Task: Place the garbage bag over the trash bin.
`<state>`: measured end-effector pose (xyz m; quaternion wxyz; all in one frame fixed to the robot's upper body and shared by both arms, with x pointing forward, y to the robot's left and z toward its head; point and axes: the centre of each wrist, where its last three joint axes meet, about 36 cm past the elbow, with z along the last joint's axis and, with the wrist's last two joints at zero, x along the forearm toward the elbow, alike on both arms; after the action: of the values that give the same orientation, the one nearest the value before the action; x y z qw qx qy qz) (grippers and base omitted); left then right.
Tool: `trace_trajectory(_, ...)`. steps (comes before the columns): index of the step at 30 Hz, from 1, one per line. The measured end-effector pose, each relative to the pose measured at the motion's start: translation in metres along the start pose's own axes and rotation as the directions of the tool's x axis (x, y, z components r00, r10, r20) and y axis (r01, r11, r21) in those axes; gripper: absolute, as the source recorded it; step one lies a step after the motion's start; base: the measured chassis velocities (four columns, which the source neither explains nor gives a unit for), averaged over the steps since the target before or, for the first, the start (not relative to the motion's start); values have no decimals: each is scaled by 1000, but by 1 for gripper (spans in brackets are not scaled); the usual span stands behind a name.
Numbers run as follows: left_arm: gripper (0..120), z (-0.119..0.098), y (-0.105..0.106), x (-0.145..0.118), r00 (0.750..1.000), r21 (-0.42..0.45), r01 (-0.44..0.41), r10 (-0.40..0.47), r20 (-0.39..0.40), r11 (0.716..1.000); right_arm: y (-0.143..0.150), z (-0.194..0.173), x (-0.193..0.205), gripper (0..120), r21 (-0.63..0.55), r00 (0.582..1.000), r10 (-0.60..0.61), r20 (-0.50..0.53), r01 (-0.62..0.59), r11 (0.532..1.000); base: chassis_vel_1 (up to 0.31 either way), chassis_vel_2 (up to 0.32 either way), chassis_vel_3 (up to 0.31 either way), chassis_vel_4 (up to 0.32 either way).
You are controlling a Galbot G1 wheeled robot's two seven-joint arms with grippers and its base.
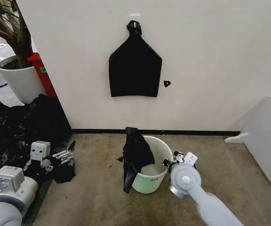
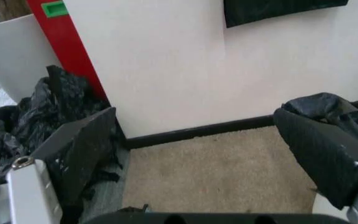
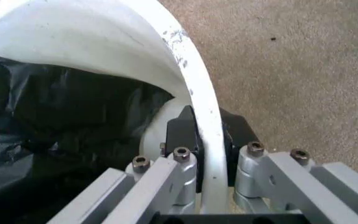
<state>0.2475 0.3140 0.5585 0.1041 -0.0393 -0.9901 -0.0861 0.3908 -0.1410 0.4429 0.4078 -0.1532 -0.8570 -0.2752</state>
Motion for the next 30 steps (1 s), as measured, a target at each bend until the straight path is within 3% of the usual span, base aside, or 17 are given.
trace_trajectory(13, 100, 7, -1, 5, 1000, 0, 1, -1, -4, 1000, -7, 16, 1, 1, 22, 1000, 2, -6, -2, 1000, 0, 0, 0, 0)
trace_trajectory(25, 100, 10, -3, 7, 1000, -8, -10, 10, -4, 1000, -11, 6, 18, 41, 6, 998, -61, -6, 61, 998, 0, 0, 0, 0)
trace_trajectory(30, 100, 13, -3, 9, 1000, -11, -12, 12, -7, 1000, -20, -12, 39, 62, 11, 994, -102, 37, 102, 995, 0, 0, 0, 0)
